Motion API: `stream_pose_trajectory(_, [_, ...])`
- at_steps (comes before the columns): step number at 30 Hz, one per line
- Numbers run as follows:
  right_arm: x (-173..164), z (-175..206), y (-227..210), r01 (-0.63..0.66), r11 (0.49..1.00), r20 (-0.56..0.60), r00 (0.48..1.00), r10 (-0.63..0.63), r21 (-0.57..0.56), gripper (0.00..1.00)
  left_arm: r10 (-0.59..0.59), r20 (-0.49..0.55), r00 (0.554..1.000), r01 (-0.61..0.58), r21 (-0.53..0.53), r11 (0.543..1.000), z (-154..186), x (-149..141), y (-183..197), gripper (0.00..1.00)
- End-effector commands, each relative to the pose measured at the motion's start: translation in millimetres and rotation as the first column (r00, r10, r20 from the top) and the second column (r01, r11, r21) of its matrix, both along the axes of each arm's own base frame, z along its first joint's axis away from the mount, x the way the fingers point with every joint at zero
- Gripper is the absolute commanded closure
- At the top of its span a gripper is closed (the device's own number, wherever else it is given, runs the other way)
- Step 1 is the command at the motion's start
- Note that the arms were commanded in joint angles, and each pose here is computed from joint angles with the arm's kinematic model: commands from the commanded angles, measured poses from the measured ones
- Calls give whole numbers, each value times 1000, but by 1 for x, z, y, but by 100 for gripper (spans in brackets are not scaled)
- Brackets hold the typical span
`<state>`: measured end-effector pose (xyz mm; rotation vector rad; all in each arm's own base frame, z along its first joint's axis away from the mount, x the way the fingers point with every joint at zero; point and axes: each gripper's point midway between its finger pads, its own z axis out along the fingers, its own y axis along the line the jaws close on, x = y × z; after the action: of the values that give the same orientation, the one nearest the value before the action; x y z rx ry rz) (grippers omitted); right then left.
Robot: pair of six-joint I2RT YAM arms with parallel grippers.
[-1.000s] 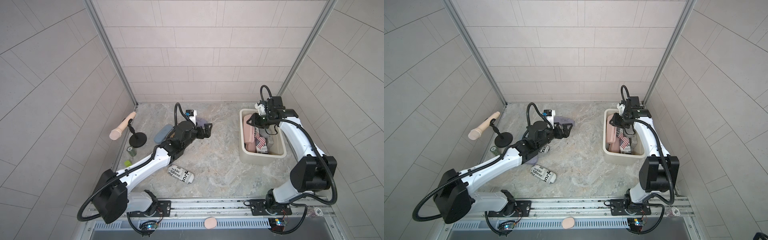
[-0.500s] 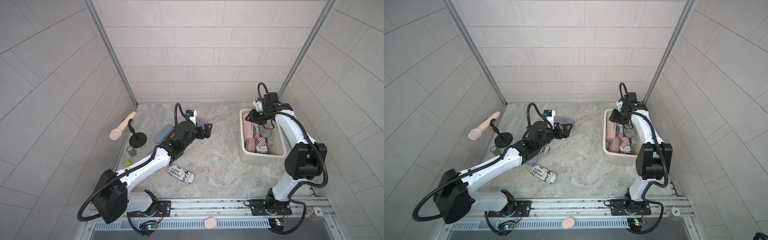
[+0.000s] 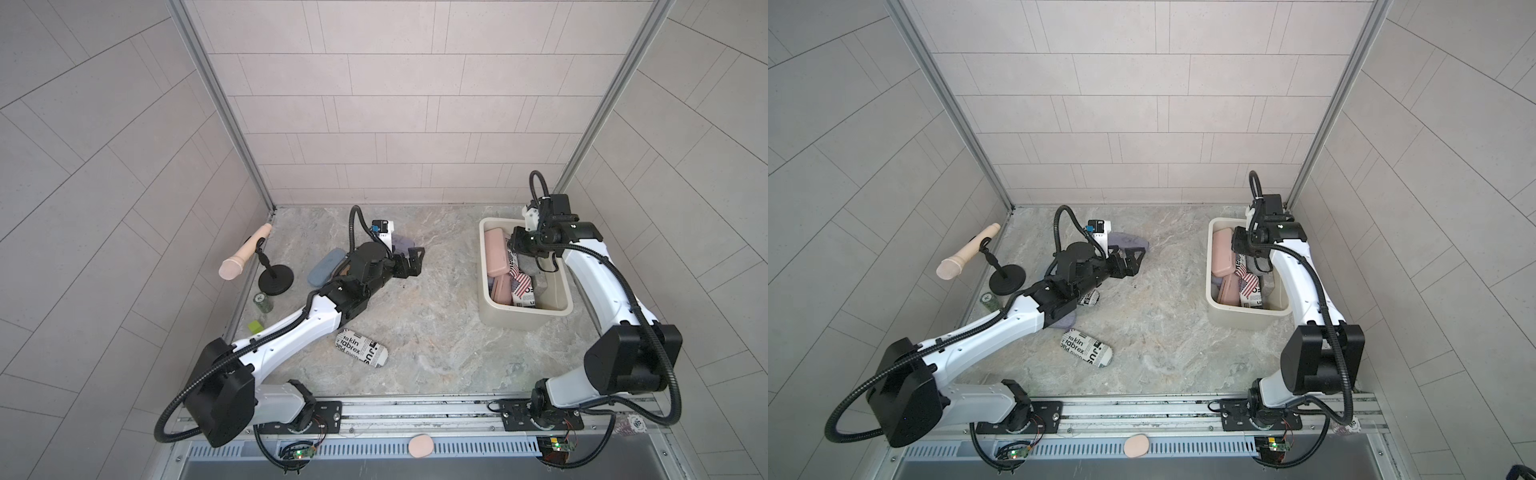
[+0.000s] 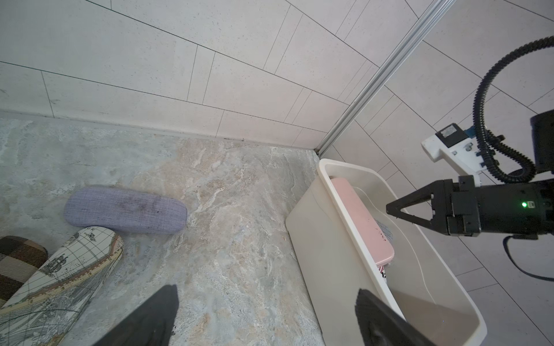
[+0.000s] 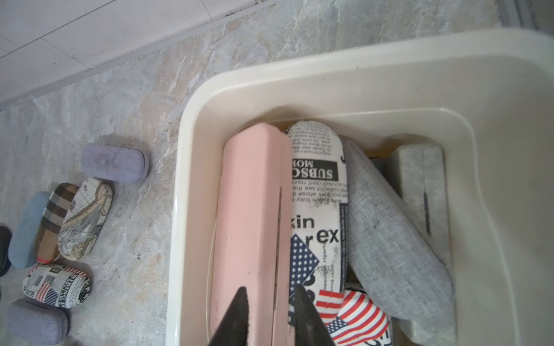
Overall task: Put the glasses cases into the storage boxes
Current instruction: Place the glasses case in the storage box, then pick up the glasses case at the center of the board.
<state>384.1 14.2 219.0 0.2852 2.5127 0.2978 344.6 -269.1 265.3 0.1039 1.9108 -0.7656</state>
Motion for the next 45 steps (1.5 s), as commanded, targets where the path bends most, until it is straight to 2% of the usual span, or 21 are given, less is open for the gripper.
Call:
stream_pose_trajectory(1, [-9,-14,8,-3,1000,-17,1000,3,7,78,5,12,1000,-5,-7,1000,8,2,1,0])
stream_pose_trajectory(7, [-3,-34,9,-8,1000,-52,999,8,12,84,15,17,1000,-15,16,1000,8,3,4,0])
stream_pose_trajectory(11, [-7,-19,5,-3,1000,-21,1000,3,-12,84,59,37,998,-61,55,997,12,5,15,0])
stream_pose_trajectory(14, [-16,3,4,-1,1000,29,1000,2,-21,74,147,44,988,-150,96,984,12,9,32,0])
stream_pose_trajectory(17, [-27,22,4,-3,999,80,997,6,-36,64,286,19,958,-287,102,953,11,15,56,0])
stream_pose_trajectory(20, [-38,38,13,-32,999,139,990,38,-44,56,366,-115,924,-358,80,930,-9,15,77,0])
stream_pose_trajectory(23, [-47,51,24,-64,996,195,978,75,-59,47,413,-311,856,-410,76,909,-50,3,98,12])
stream_pose_trajectory(24, [-49,55,27,-70,995,211,974,83,-66,45,439,-387,811,-429,119,896,-66,-6,108,18])
stream_pose_trajectory(25, [-51,58,28,-74,995,223,971,88,-70,43,479,-455,750,-447,184,875,-80,-19,120,20])
stream_pose_trajectory(27, [-53,62,32,-85,994,242,965,99,-70,39,519,-535,666,-430,292,854,-99,-46,133,19])
stream_pose_trajectory(29, [-54,64,35,-90,994,256,961,105,-68,36,547,-598,586,-435,337,835,-116,-69,141,19])
stream_pose_trajectory(31, [-55,67,38,-98,993,270,956,113,-67,34,613,-632,474,-483,395,782,-130,-94,160,16])
stream_pose_trajectory(34, [-55,66,42,-109,992,281,952,124,-69,31,639,-690,339,-534,418,735,-145,-123,171,15])
stream_pose_trajectory(36, [-55,66,43,-109,992,286,950,123,-66,28,646,-715,268,-556,433,710,-152,-138,173,14])
stream_pose_trajectory(39, [-56,66,45,-115,991,290,948,129,-65,26,634,-748,197,-565,442,697,-159,-151,168,9])
stream_pose_trajectory(43, [-58,65,48,-126,990,297,945,138,-60,22,604,-783,149,-563,435,703,-180,-152,156,6])
stream_pose_trajectory(45, [-60,64,48,-128,990,295,945,140,-59,21,604,-790,106,-560,455,692,-190,-156,155,6])
